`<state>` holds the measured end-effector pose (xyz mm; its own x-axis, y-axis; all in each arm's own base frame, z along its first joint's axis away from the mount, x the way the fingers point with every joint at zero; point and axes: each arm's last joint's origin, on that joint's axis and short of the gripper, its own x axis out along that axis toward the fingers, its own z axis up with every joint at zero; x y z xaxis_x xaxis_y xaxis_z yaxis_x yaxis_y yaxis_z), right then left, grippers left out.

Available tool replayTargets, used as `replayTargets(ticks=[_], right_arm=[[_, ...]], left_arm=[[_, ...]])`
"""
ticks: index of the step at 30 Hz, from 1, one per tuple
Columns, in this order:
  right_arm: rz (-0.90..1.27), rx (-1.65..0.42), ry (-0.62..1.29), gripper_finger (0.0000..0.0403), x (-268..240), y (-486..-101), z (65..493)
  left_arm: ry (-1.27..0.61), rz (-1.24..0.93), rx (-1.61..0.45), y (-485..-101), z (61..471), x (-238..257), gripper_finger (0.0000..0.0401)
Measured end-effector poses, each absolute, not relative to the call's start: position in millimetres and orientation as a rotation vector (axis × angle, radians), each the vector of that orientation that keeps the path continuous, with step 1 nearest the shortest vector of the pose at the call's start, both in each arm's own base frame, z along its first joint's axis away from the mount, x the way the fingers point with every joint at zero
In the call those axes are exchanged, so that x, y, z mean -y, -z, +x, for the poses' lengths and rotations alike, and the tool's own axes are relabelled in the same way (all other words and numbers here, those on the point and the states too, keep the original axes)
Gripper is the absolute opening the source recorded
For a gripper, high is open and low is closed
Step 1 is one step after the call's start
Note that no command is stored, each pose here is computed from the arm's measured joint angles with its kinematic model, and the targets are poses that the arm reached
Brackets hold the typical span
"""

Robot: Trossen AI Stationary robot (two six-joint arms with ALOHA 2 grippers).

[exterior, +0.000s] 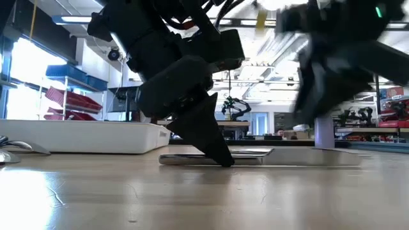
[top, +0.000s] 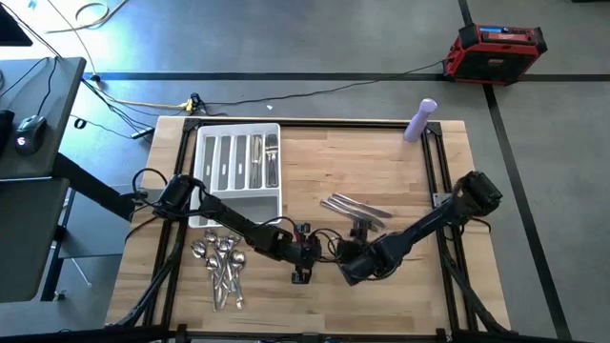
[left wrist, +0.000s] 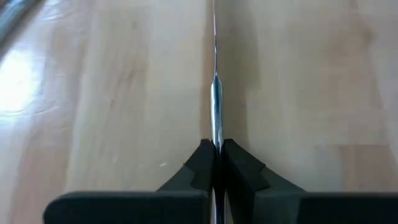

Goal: Sort silverware
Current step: Put the knife in the silverware tray

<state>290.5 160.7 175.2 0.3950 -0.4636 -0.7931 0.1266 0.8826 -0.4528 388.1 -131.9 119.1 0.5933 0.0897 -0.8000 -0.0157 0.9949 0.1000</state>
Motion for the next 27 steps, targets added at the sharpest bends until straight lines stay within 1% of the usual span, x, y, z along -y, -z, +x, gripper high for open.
replayTargets(ticks=[2,5,9,11,13,16,18,20,23,27], right_arm=[[-0.497,-0.976,0.513,0.0198,-172.8,-196.2,283.0],[-0.624,-0.766,0.612,0.0192,-197.2,-224.4,261.5],[-0.639,-0.567,0.635,0.0177,-218.2,-237.5,230.7],[-0.628,-0.521,0.629,0.0170,-222.7,-237.5,219.3],[-0.629,-0.518,0.626,0.0164,-223.0,-233.3,211.4],[-0.628,-0.549,0.638,0.0156,-218.4,-225.6,207.4],[-0.625,-0.568,0.654,0.0153,-214.1,-221.9,208.1],[-0.628,-0.581,0.664,0.0150,-210.9,-219.5,209.2],[-0.622,-0.589,0.680,0.0149,-207.2,-219.4,212.7],[-0.618,-0.594,0.690,0.0149,-205.0,-219.6,214.8]], left_arm=[[-0.113,0.096,-0.930,-125.0,385.2,129.0,0.0002],[-0.200,0.100,-0.882,-144.4,380.9,127.4,0.0001],[-0.345,0.120,-0.801,-177.8,365.8,130.6,0.0001],[-0.440,0.125,-0.723,-202.2,354.3,131.5,0.0000],[-0.572,0.142,-0.636,-228.6,337.5,130.4,0.0000],[-0.787,0.161,-0.539,-250.2,307.2,116.9,0.0000],[-0.907,0.111,-0.489,-252.2,287.1,98.9,0.0000],[-1.012,0.039,-0.418,-246.3,269.9,79.6,0.0000],[-1.129,-0.025,-0.338,-221.8,251.3,55.2,0.0000],[-1.234,-0.103,-0.275,-186.5,236.7,28.3,0.0000]])
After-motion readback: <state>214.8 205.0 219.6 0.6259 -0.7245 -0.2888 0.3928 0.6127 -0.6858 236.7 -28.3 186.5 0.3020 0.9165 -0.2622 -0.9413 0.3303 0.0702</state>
